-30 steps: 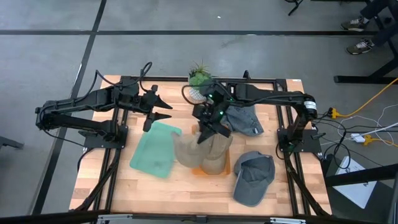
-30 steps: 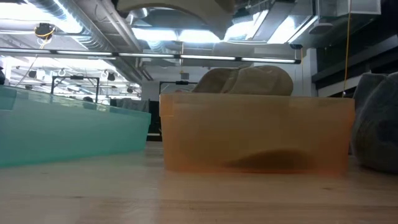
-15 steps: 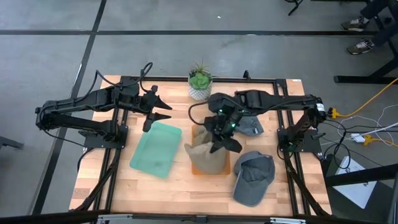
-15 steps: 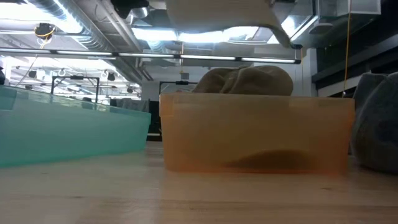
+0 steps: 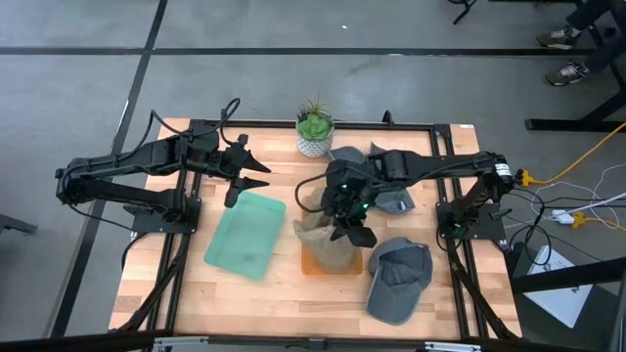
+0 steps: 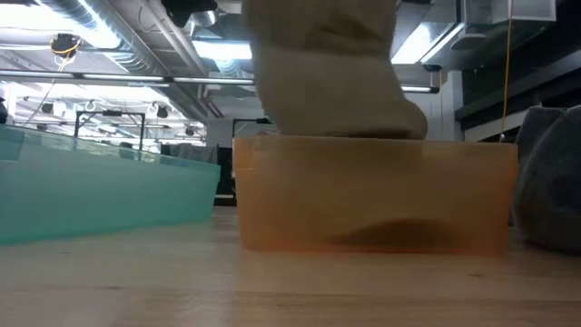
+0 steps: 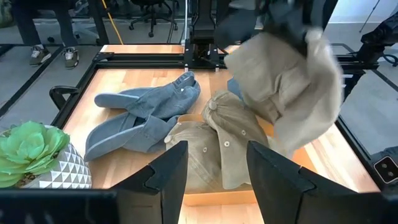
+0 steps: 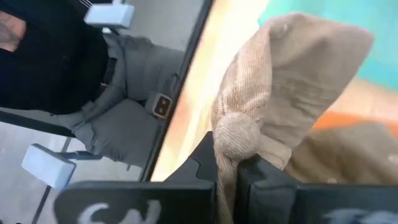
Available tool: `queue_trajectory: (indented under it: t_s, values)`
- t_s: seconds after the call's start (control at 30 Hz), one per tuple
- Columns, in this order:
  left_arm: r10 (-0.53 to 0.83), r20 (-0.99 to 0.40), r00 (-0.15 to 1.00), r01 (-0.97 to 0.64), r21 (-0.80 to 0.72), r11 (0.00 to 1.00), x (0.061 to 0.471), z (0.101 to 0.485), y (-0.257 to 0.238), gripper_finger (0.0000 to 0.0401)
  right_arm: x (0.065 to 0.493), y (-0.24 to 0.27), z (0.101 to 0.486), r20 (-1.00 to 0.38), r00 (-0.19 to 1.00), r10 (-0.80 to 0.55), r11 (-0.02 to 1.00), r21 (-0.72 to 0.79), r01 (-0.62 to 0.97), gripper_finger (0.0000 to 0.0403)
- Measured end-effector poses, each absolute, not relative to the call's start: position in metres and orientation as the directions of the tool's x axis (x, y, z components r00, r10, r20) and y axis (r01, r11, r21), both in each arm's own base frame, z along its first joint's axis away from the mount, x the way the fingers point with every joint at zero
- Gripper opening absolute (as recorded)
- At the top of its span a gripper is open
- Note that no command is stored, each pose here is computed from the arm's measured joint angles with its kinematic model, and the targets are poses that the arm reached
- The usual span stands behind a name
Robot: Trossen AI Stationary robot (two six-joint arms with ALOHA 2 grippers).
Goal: Pick & Place hat
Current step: Put the brown cap into the orange bin
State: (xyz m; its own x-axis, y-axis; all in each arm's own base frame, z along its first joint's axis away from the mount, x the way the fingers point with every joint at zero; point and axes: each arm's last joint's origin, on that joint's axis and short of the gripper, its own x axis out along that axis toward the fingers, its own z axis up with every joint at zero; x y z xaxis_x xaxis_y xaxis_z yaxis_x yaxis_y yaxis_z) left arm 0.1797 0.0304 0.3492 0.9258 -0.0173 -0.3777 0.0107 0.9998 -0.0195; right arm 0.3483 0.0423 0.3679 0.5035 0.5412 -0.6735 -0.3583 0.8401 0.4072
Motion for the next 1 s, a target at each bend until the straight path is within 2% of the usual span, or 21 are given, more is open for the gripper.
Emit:
queue_trajectory:
  t_s: [0.17,0.67,1.0]
  values:
    - [-0.018,-0.378,0.926,0.011,-0.019,1.0,0.18,0.349,0.03,0.0164,0.353,0.043,0.347,-0.683,0.492,0.54,0.842,0.436,-0.318,0.0014]
    - [-0.018,-0.378,0.926,0.008,-0.026,1.0,0.18,0.349,0.03,0.0164,0.355,0.041,0.315,-0.707,0.474,0.525,0.846,0.494,-0.201,0.0016]
    - [-0.017,-0.378,0.926,0.006,-0.029,1.0,0.18,0.349,0.03,0.016,0.351,0.022,0.296,-0.808,0.458,0.371,0.92,0.387,-0.062,0.0016]
